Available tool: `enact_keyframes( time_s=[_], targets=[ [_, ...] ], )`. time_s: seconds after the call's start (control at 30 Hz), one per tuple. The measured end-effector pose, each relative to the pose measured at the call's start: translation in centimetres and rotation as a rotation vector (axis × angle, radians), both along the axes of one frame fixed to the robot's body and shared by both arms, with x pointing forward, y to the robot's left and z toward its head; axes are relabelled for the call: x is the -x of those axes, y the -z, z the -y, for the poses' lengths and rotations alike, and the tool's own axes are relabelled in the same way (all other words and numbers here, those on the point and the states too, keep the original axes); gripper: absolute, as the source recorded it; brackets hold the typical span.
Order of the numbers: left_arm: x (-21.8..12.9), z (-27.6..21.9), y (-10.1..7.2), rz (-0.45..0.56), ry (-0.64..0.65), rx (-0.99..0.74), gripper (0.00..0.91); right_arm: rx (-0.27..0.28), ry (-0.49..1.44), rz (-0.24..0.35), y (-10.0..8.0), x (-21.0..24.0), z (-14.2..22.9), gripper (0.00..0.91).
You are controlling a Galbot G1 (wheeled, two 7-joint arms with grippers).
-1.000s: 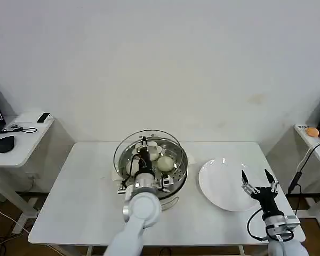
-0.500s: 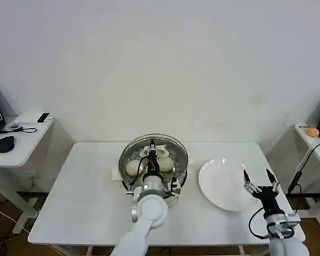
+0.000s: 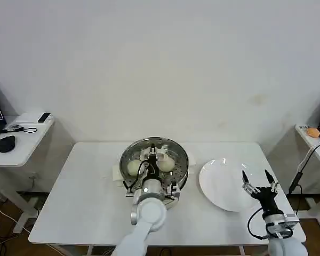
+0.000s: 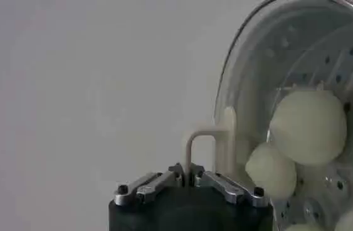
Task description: Take steamed baozi put them in steamer then cover it.
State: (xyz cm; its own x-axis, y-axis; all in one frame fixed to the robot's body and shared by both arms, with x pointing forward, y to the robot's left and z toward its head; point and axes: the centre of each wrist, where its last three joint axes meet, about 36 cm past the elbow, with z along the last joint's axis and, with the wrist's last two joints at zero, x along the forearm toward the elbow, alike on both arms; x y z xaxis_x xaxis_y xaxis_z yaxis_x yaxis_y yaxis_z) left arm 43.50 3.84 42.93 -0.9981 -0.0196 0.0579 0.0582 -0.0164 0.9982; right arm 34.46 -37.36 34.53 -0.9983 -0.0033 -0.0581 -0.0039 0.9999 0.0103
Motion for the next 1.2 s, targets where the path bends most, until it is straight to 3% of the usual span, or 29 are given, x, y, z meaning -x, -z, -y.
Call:
enact_keyframes(
  time_s=[1.2],
  targets=[
    [-0.29,-0.44,-0.58,-0.020,0.007,0.037,0.000,-0.003,0.006,-0.002,0.04,0.26,-0.08,0.907]
  ],
)
